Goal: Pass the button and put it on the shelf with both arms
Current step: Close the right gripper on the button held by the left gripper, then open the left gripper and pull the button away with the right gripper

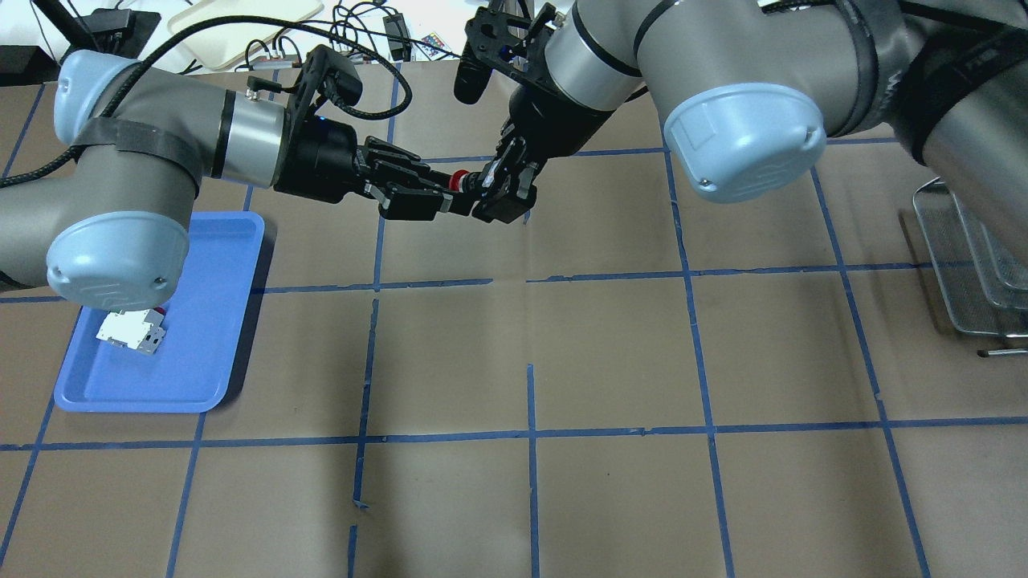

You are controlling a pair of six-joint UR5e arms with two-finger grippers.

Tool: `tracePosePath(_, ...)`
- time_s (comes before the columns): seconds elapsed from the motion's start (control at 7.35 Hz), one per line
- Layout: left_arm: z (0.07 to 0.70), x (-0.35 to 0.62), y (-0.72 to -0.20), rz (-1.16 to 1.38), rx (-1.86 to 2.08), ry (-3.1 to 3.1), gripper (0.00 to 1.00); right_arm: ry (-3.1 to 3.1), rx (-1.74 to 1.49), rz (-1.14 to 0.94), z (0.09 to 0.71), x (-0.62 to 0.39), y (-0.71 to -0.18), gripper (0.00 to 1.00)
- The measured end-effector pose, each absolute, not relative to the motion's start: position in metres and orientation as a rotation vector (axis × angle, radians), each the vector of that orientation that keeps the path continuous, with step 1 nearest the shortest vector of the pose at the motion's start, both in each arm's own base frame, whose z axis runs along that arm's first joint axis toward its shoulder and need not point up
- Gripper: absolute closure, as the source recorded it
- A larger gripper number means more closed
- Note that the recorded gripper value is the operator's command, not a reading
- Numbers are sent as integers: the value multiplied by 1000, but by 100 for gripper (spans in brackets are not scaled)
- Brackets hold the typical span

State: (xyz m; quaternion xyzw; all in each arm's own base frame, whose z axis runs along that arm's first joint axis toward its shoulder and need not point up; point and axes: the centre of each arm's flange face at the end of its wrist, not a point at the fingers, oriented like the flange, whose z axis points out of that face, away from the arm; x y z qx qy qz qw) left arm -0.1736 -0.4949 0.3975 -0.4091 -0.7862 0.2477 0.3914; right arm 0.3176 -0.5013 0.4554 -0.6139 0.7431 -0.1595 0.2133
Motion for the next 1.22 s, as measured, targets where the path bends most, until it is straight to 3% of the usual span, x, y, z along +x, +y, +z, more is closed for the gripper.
tracePosePath(0.14,399,-174,-495,632,-1041,-1997,48,2063,-1704,-445,457,317,-501,99)
tracePosePath(0.27,401,-174,-494,631,-1032,-2002,11,2062,-1705,-446,457,317,-500,100)
tracePosePath(0.41,402,-174,-494,621,-1008,-2012,0,2062,-1705,-447,458,317,-500,100)
tracePosePath(1.22,415,-172,-487,564,-896,-2104,0,2063,-1700,-426,462,316,-494,100)
